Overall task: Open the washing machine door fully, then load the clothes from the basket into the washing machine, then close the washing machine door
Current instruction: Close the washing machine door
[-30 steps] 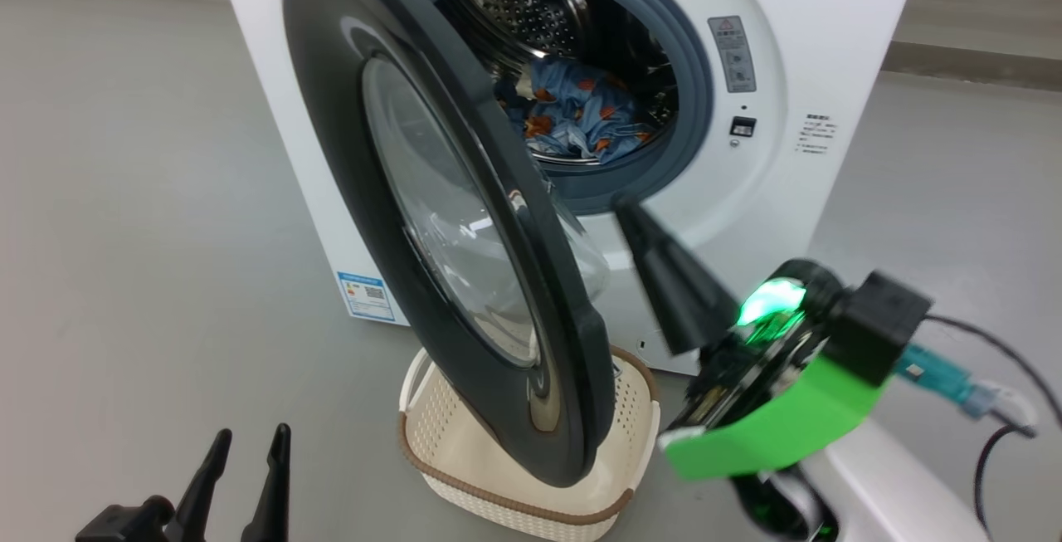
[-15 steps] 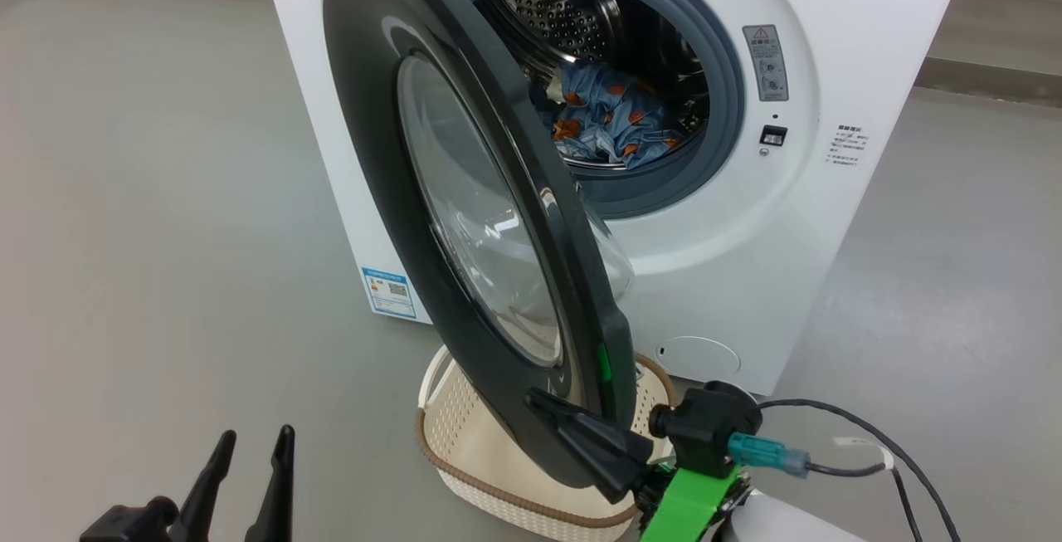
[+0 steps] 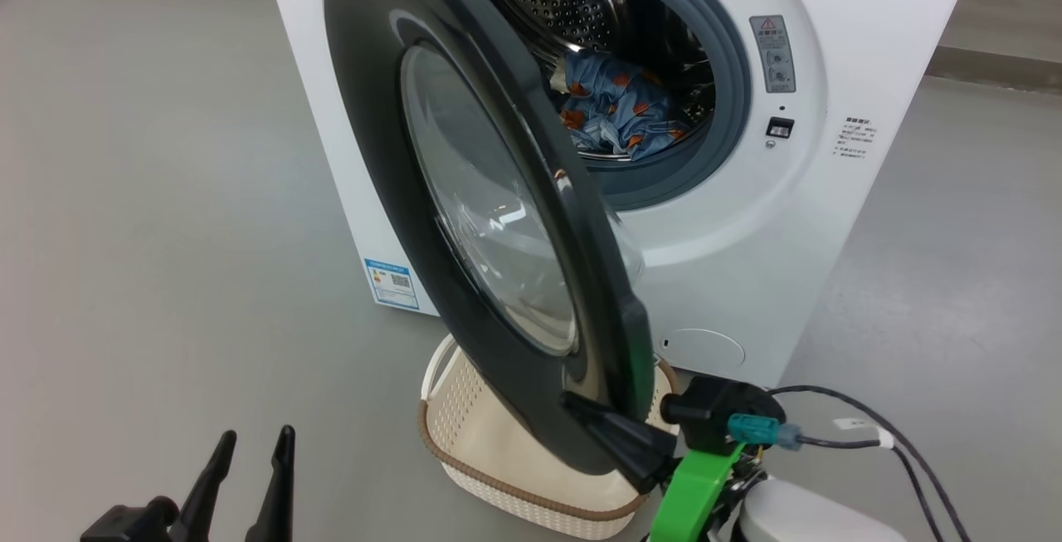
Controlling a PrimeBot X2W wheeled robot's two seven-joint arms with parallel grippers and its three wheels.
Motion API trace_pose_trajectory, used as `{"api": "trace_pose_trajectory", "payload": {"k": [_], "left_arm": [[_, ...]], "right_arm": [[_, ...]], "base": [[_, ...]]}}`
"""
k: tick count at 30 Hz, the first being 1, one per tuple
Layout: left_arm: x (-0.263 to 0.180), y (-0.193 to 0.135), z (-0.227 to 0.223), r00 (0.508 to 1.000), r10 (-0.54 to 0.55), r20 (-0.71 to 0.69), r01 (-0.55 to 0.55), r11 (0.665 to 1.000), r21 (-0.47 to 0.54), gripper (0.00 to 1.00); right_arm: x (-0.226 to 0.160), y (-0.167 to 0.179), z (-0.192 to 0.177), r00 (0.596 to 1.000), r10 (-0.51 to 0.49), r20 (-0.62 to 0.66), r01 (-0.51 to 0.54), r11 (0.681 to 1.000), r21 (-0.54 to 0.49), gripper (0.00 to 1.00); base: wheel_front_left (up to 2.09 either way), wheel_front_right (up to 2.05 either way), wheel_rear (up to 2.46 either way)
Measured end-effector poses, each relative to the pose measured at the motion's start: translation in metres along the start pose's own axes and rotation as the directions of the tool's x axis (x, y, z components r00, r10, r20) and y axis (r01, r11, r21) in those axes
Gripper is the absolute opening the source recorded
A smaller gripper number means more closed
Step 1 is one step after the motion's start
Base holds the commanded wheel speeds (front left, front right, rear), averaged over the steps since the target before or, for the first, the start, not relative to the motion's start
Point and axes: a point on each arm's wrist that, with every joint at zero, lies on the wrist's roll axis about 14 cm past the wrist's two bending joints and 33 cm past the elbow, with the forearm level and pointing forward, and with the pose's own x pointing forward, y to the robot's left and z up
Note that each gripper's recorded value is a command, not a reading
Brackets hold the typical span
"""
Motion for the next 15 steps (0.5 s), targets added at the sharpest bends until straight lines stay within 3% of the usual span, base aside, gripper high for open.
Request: {"api": "trace_pose_trajectory", "payload": {"k": [7,15], "left_arm": [[0.002,0.002,-0.005,1.000,0.005,-0.020,-0.005,1.000,0.009,1.00],[0.018,-0.001,-0.007,0.999,-0.001,-0.043,0.002,1.000,0.019,1.00]], "right_arm": [[-0.013,-0.050,0.000,0.992,-0.122,-0.002,0.122,0.992,0.005,0.00],[-0.029,-0.129,0.012,0.952,-0.303,0.043,0.302,0.953,0.027,0.00]], "base": [[0.00,0.00,0.00],[0.00,0.00,0.00]]}}
